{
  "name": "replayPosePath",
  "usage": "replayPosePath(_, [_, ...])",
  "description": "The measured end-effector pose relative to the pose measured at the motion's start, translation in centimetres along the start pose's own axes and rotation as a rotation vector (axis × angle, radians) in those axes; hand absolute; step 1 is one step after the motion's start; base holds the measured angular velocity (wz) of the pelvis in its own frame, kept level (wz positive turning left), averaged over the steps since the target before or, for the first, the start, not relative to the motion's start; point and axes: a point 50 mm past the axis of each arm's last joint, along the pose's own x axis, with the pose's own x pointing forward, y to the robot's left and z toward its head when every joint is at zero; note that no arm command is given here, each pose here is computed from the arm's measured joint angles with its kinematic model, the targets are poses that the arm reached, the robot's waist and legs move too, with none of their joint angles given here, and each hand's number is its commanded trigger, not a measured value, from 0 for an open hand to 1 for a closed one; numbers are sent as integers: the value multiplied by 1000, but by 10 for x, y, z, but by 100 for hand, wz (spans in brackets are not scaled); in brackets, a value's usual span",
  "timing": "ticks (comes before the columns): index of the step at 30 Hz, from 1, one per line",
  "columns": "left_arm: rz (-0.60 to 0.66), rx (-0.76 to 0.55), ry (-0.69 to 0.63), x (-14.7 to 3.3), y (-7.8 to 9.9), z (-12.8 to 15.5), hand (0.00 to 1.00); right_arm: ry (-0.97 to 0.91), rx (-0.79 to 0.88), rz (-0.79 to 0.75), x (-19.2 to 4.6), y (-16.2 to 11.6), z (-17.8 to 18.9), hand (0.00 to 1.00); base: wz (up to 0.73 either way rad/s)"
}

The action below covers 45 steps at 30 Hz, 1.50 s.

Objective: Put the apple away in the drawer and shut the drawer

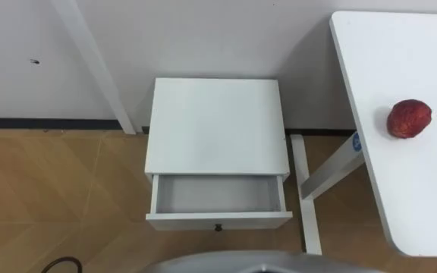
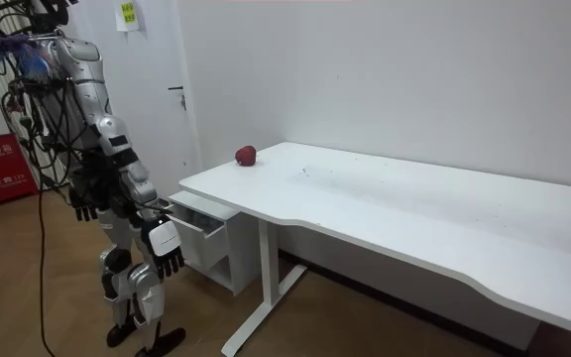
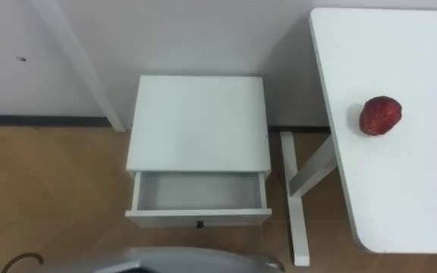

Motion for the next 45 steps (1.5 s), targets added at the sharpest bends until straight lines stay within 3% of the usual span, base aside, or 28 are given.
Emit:
replayPosePath(9, [20,-1,0,0,-1,-1,0,-14,106,-62,0,-1,2,0,0])
replayPosePath(12, [30,-2,4,0,-1,-2,0,-8,331,-77,0,0,1,0,0])
replayPosePath(23, [95,-178,48,-1,15,-27,0,-38,1816,-105,-2,-21,-13,0,-6])
replayPosePath(26, [109,-186,39,-1,18,-27,0,-101,2016,-108,-5,-36,-3,0,-8])
replayPosePath(31, [150,-207,7,-1,32,-23,0,-259,2226,-92,-19,-71,26,0,-9])
replayPosePath(36, [188,-199,-16,-3,43,-25,0,-419,2278,-115,-48,-110,61,0,1])
replayPosePath(41, [229,-167,-48,-6,49,-23,0,-790,2195,-252,-122,-173,99,0,0])
replayPosePath(45, [220,-167,-78,-5,46,-15,0,-1039,2060,-432,-171,-192,116,0,-2])
